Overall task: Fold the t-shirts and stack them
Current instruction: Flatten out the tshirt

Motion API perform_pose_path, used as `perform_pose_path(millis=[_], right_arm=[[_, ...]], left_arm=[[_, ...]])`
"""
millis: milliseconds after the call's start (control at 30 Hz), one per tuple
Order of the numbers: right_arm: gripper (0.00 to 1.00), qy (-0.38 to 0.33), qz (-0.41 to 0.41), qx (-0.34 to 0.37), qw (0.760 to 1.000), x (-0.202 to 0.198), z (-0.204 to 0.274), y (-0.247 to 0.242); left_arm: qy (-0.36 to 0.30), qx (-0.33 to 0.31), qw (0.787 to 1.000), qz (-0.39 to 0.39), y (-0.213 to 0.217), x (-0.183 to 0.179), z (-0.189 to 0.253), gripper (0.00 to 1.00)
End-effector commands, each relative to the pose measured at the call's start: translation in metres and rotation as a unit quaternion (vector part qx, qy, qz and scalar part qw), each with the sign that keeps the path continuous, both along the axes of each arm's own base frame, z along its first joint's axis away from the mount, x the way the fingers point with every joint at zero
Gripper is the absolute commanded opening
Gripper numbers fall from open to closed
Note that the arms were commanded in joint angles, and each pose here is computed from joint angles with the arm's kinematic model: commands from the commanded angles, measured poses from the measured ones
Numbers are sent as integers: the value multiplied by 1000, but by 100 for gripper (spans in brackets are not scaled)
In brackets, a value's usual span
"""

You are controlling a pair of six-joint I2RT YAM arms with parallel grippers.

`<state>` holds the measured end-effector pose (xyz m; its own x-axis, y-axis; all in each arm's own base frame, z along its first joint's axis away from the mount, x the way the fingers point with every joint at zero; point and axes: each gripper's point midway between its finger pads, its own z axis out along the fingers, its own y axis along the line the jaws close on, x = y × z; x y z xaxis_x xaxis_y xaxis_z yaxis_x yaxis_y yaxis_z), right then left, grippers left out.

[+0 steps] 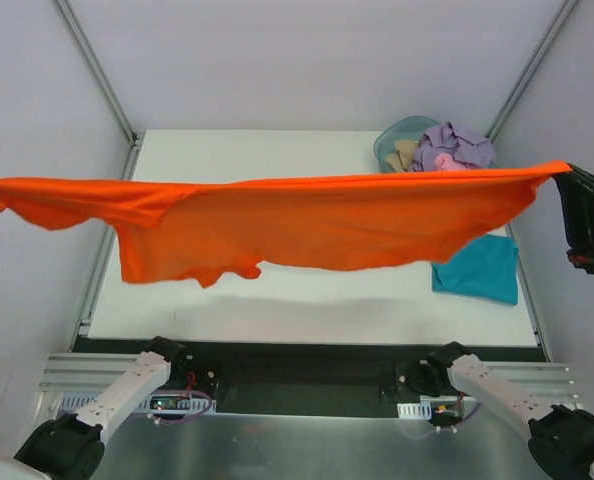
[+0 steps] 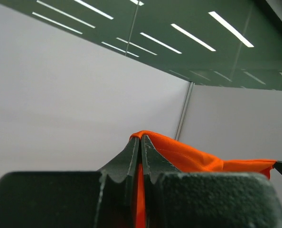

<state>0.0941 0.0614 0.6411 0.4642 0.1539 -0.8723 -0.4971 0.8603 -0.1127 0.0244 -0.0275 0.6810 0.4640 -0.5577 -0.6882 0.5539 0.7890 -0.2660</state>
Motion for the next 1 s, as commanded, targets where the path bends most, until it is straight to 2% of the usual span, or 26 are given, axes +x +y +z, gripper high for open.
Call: perform_pose_path(millis=[0, 67, 133, 167, 300, 333, 400, 467, 567, 633, 667, 700, 733, 767, 800, 833, 867, 900, 933, 967], right_arm=[[1, 13, 21, -9, 1000, 8, -2, 13], [1, 30, 7, -15, 999, 24, -6, 16], [1, 56, -15, -22, 998, 48, -18, 20], [1, 69, -55, -15, 996, 62, -23, 11], [1, 119, -162, -20, 979, 127, -62, 2], [1, 150, -183, -43, 971, 152, -92, 9], [2, 171, -238, -46, 955, 178, -113, 1], [2, 222, -283, -66, 931, 214, -160, 3], [2, 291, -287, -82, 909, 262, -225, 9], [2, 340, -271, -92, 896, 295, -273, 22], [2, 361, -263, -99, 889, 307, -295, 23], [2, 377, -257, -106, 883, 320, -316, 27], [1, 412, -251, -125, 867, 340, -354, 33], [1, 431, -242, -131, 859, 352, -373, 35], [1, 439, -238, -132, 856, 365, -381, 39], [1, 477, -232, -154, 834, 383, -426, 44], [1, 490, -233, -159, 825, 393, -442, 45], [1, 497, -235, -164, 819, 405, -441, 47], [1, 529, -239, -187, 792, 414, -482, 48], [1, 535, -249, -200, 782, 421, -490, 46]], left_arm=[[-27, 47, 999, 6, -14, 13, 16, 0], [-17, 56, 998, 14, -16, 27, 14, 0], [13, 63, 997, 33, -20, 59, 6, 0], [25, 72, 996, 48, -21, 74, 2, 0], [106, 110, 983, 104, -29, 161, -37, 2], [134, 123, 976, 119, -33, 189, -59, 2], [170, 147, 963, 147, -36, 230, -88, 3], [217, 161, 943, 196, -31, 274, -129, 3], [279, 202, 911, 227, -35, 336, -198, 4], [335, 233, 886, 219, -37, 379, -260, 5], [350, 236, 881, 212, -38, 395, -278, 5], [389, 259, 863, 194, -46, 424, -322, 4], [404, 263, 854, 194, -40, 441, -336, 3], [448, 281, 829, 184, -44, 469, -387, 0], [463, 289, 819, 176, -45, 483, -406, 0], [463, 290, 819, 174, -47, 500, -409, 0], [497, 299, 798, 166, -46, 520, -454, 0], [506, 303, 794, 149, -50, 530, -469, 0], [502, 301, 797, 147, -52, 543, -468, 0], [523, 308, 783, 137, -54, 553, -500, 0]])
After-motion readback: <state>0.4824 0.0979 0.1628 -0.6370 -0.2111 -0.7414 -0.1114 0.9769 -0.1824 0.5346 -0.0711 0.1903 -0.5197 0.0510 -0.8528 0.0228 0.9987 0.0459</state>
